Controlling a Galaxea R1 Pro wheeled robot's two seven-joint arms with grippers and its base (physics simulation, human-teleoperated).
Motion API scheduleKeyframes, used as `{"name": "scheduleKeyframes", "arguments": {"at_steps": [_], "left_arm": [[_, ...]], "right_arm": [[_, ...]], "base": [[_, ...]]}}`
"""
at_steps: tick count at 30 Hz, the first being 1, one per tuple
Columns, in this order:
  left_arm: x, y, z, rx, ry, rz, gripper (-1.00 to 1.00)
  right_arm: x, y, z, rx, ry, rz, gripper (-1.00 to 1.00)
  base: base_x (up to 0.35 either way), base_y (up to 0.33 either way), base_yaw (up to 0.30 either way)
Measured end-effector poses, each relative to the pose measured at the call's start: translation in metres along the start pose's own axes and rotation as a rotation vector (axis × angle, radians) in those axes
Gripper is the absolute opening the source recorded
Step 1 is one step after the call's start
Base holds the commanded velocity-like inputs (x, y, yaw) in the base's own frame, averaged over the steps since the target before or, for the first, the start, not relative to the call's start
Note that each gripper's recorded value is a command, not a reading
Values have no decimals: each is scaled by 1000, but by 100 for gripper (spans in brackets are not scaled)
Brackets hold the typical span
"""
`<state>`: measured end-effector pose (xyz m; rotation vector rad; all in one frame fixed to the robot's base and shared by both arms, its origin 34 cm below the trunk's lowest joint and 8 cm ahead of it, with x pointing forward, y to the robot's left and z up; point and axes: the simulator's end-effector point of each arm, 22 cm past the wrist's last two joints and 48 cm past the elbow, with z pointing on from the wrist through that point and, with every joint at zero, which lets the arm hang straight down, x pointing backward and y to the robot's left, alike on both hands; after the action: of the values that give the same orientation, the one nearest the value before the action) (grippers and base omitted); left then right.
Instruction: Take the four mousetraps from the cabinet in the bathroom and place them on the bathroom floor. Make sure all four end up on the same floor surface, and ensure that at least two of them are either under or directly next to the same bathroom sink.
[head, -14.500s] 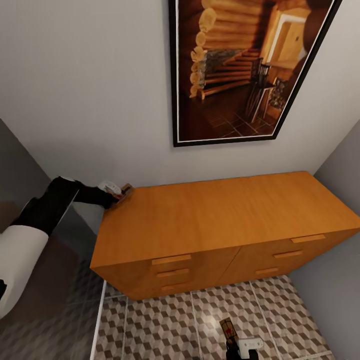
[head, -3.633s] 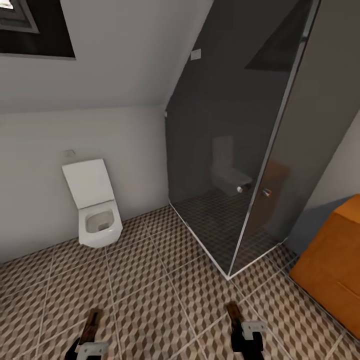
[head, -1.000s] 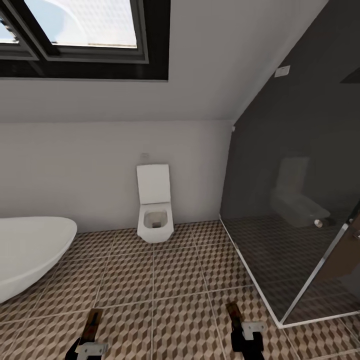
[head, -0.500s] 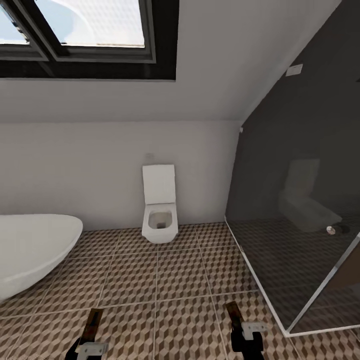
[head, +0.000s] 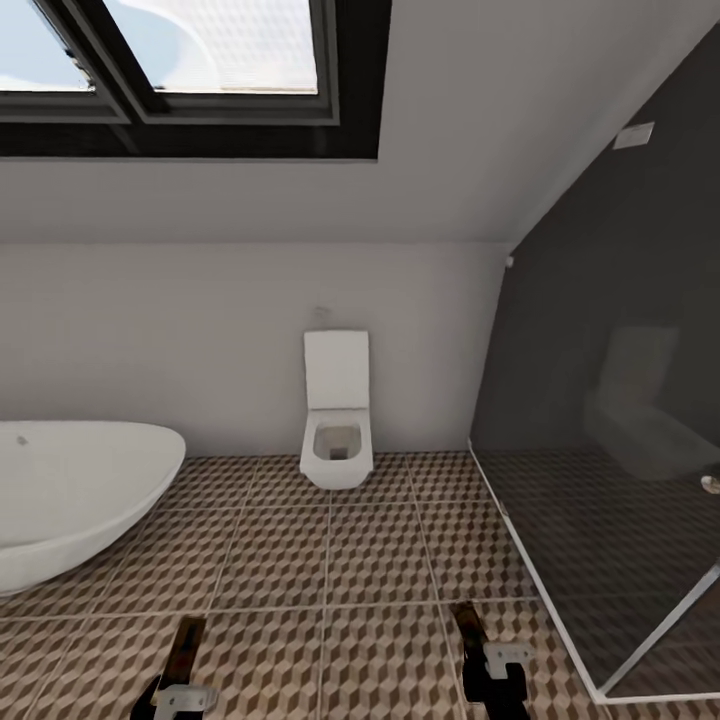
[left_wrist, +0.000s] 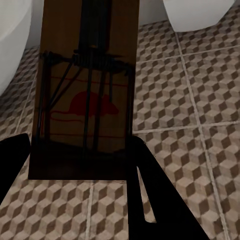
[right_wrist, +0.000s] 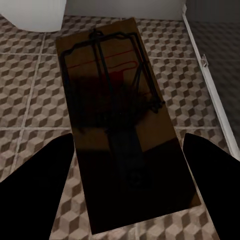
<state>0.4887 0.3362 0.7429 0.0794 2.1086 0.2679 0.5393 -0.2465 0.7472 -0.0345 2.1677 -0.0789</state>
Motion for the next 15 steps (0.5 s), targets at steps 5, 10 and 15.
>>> {"name": "scheduleKeyframes", "arguments": {"at_steps": [5, 10, 15], "left_arm": [[0, 0, 0, 0, 0, 0, -100], [0, 0, 0, 0, 0, 0, -100], [0, 0, 0, 0, 0, 0, -100]], "right_arm": [[-1, -11, -2, 14, -26, -6, -100], [0, -13, -2, 16, -25, -8, -100], [0, -13, -2, 16, -25, -9, -100]], "base": [[265, 0, 1], [267, 0, 0], [118, 0, 0]]}}
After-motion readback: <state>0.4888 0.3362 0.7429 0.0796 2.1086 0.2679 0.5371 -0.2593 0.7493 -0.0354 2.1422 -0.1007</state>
